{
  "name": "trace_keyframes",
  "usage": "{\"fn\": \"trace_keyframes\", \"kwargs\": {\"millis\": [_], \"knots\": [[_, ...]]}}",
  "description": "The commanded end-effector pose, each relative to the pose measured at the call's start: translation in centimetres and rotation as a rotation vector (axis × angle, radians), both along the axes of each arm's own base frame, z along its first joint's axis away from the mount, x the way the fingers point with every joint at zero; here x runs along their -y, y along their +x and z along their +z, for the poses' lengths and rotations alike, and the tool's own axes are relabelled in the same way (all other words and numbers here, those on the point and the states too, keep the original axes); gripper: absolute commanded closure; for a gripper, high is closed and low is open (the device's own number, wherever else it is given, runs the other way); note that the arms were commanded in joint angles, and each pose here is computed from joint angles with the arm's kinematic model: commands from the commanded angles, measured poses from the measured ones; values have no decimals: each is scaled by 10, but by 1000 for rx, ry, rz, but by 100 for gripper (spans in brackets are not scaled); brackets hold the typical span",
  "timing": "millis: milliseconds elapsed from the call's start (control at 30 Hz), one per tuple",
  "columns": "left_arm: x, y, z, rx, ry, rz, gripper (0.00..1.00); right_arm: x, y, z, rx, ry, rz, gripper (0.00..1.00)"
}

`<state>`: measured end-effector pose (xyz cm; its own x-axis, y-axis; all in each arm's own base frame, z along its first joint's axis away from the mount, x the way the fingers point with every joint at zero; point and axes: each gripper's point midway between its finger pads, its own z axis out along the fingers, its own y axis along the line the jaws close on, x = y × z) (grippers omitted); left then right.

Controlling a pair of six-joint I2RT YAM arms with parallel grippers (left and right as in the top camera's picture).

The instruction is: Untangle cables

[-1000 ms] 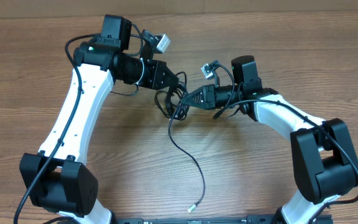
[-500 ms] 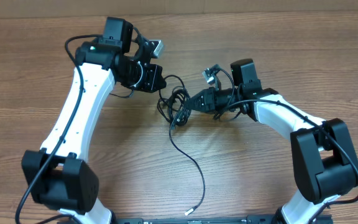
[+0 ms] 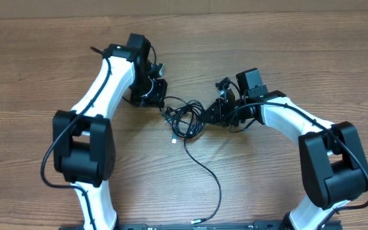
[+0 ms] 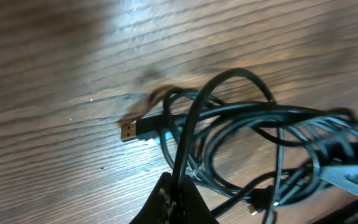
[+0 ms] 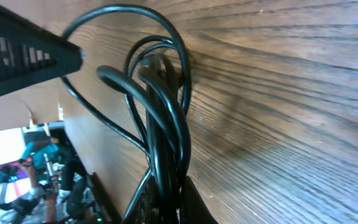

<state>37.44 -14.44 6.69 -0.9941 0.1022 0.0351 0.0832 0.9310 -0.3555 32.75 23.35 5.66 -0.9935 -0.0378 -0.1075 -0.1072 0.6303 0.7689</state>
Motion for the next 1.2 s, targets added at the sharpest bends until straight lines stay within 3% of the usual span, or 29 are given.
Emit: {"fn": "trace_keyframes", "kwargs": {"millis": [0,167,300,567,900,1167], "knots": [[1,-3,-15,-33,42,-1,96,6,2,-9,27,-48,5,96],[7,5,-7,2,28,-11,95,6,2,-9,30,-48,4,96],[10,19,-2,57,20,-12,75,7,3,-10,31,-55,2,96],[18,31,-8,163,85,-108,59,7,3,-10,32,-55,2,96],[41,49,-10,319,160,-256,58,7,3,-10,32,-55,1,96],[35,46,-37,288,237,-317,59,7,3,-10,31,-55,1,96]]}}
